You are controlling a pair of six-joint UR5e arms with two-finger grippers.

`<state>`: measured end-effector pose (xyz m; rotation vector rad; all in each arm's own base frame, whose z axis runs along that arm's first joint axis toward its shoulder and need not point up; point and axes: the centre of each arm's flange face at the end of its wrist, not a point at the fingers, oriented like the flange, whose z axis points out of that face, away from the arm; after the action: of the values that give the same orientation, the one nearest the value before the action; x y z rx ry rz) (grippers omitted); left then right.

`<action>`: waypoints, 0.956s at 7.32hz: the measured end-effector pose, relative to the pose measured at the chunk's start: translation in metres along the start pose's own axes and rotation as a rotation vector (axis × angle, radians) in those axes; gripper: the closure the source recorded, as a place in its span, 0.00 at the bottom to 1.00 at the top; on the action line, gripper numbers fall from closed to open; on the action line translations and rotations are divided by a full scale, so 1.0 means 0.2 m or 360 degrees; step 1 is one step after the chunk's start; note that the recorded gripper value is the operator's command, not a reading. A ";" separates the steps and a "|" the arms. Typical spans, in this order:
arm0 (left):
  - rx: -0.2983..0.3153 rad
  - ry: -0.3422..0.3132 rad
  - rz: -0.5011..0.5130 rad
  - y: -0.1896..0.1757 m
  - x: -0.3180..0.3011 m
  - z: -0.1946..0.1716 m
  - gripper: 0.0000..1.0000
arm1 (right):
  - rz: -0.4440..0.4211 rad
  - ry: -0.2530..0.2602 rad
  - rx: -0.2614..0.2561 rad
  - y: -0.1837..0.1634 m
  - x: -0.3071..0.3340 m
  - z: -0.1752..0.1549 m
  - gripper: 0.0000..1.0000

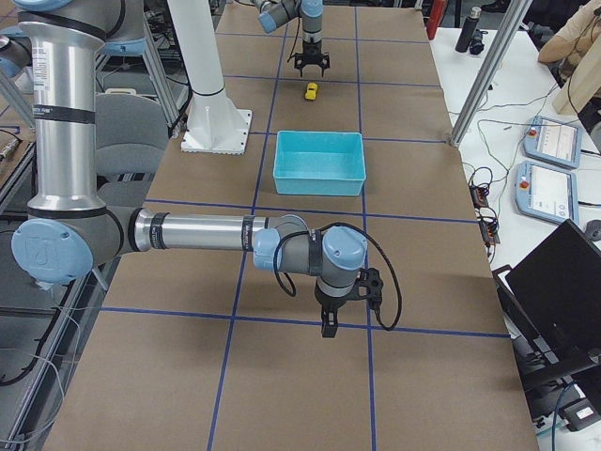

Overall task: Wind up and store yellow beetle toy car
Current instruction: 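Move the left gripper down over the yellow beetle toy car, then press the left gripper on the car and drag it backward to wind it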

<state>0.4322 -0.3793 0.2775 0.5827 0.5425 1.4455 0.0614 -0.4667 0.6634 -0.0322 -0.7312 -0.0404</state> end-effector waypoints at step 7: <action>-0.0072 0.0022 0.0027 0.01 -0.02 0.37 0.00 | -0.0004 -0.0012 0.0007 -0.03 -0.02 -0.01 0.00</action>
<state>0.4787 -0.3863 0.3343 0.5431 0.5158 1.4755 0.0598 -0.4719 0.6594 -0.0274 -0.7389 -0.0411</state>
